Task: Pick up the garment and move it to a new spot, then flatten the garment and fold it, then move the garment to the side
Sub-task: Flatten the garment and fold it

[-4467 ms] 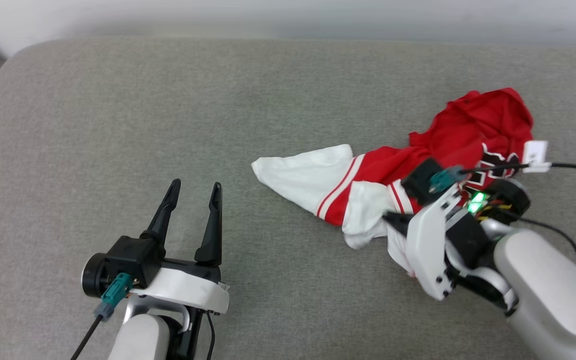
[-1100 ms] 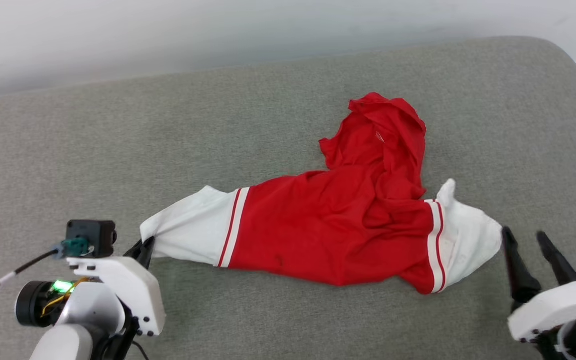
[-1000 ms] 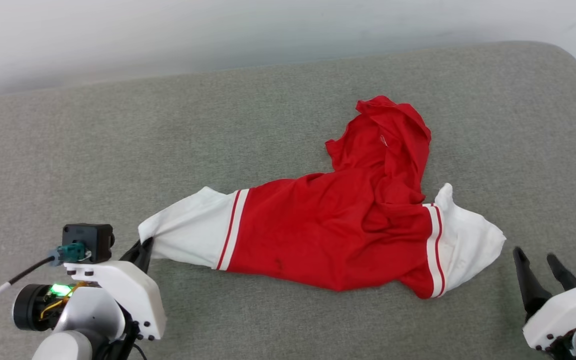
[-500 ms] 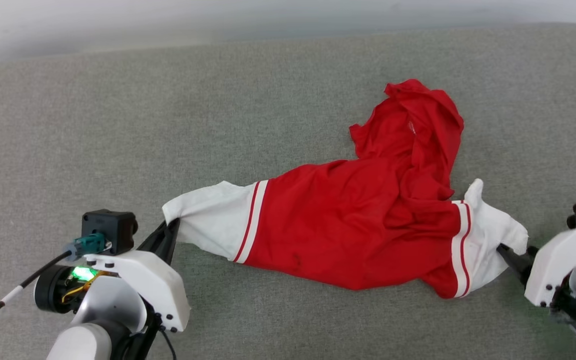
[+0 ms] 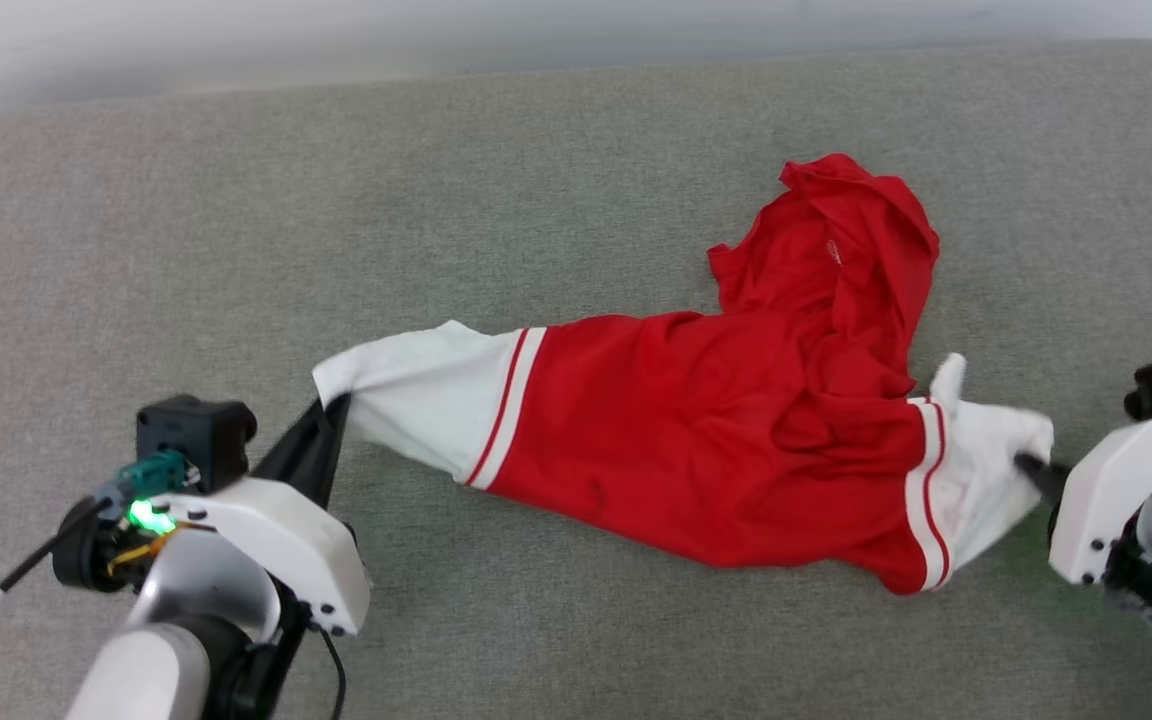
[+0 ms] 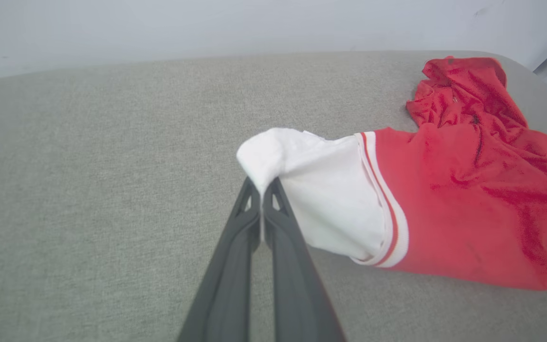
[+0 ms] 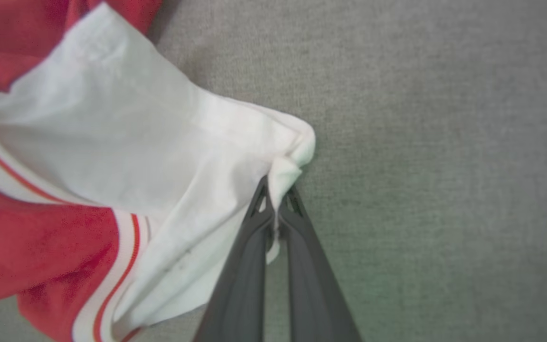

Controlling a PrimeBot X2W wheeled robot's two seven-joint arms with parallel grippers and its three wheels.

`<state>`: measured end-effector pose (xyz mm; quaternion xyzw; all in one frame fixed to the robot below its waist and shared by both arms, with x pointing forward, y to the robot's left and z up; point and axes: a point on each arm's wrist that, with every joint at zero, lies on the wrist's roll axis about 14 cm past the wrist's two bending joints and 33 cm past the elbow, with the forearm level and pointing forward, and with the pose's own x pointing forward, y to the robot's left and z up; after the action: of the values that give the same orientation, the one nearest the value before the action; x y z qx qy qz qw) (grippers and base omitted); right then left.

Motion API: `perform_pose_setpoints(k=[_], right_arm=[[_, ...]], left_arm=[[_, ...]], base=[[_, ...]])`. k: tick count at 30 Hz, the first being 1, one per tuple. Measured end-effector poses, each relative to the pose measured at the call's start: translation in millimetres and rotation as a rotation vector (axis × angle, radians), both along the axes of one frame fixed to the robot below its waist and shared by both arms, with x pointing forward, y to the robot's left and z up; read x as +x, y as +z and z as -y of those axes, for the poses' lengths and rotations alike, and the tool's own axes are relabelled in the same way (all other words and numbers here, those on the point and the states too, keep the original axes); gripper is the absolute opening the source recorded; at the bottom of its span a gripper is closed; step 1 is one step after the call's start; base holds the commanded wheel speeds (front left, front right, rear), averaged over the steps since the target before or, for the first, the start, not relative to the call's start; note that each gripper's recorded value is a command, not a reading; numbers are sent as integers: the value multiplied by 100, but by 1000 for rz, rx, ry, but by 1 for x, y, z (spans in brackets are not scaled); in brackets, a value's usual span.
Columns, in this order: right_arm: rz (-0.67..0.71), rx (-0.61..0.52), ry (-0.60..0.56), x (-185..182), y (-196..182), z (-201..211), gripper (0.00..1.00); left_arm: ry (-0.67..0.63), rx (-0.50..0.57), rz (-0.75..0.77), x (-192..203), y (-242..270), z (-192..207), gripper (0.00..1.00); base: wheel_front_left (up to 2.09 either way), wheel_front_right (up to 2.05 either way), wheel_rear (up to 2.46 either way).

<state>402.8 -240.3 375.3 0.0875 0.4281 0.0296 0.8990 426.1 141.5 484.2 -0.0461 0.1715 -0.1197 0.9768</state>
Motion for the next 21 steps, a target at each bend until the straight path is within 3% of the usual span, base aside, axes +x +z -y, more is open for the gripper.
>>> perform_pose_setpoints(k=[10, 21], right_arm=[[498, -107, -25, 69, 138, 23, 0], [823, -170, -31, 140, 257, 26, 0]], left_arm=[[-40, -26, 337, 52, 103, 8, 0], [-71, -28, 580, 130, 203, 19, 0]], base=[[0, 0, 0], [0, 0, 0]])
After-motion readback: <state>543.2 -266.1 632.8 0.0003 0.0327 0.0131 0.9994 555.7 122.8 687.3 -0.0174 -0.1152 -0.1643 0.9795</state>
